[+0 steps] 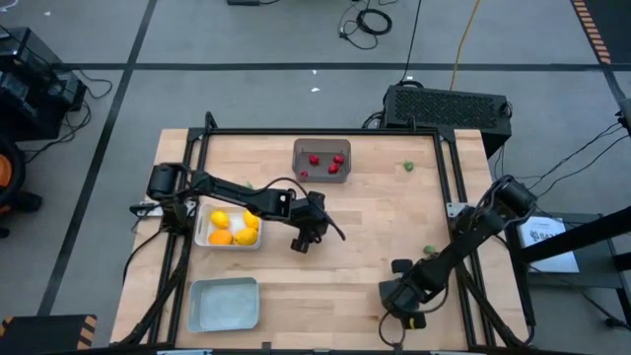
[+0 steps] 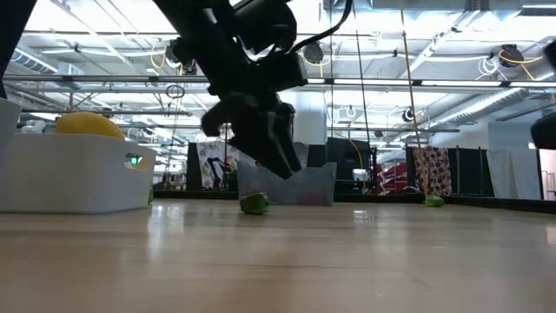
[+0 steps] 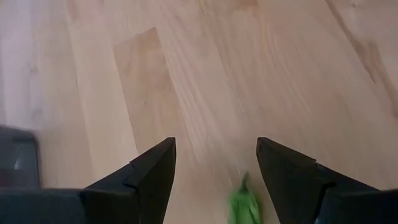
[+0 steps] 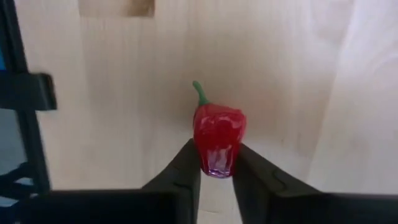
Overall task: Sort produce into baskets
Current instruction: Put the red chili pepper into the black transparent bin
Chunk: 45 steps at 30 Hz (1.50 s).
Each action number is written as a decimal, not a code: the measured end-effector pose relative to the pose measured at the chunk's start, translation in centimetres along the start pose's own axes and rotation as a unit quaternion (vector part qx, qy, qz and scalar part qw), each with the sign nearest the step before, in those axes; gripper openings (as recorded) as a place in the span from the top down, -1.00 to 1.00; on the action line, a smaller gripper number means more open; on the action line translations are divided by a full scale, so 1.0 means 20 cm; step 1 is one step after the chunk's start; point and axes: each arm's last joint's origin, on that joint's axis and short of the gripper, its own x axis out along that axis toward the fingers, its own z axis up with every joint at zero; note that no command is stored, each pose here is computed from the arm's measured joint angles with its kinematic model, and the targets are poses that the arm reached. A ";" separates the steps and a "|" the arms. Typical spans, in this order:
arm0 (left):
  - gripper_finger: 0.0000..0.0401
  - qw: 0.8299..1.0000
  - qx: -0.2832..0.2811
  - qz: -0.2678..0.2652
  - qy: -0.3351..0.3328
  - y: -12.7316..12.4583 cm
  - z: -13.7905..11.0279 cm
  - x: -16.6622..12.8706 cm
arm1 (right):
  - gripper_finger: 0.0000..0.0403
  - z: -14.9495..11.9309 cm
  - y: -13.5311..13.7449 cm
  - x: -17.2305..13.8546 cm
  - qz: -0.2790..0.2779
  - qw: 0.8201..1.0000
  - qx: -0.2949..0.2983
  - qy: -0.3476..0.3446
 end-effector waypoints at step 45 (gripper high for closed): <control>-0.15 0.975 -0.120 0.079 -0.168 0.01 -0.29 -0.34 | 0.74 0.63 -1.50 -0.79 -0.326 0.889 -0.020 -0.322</control>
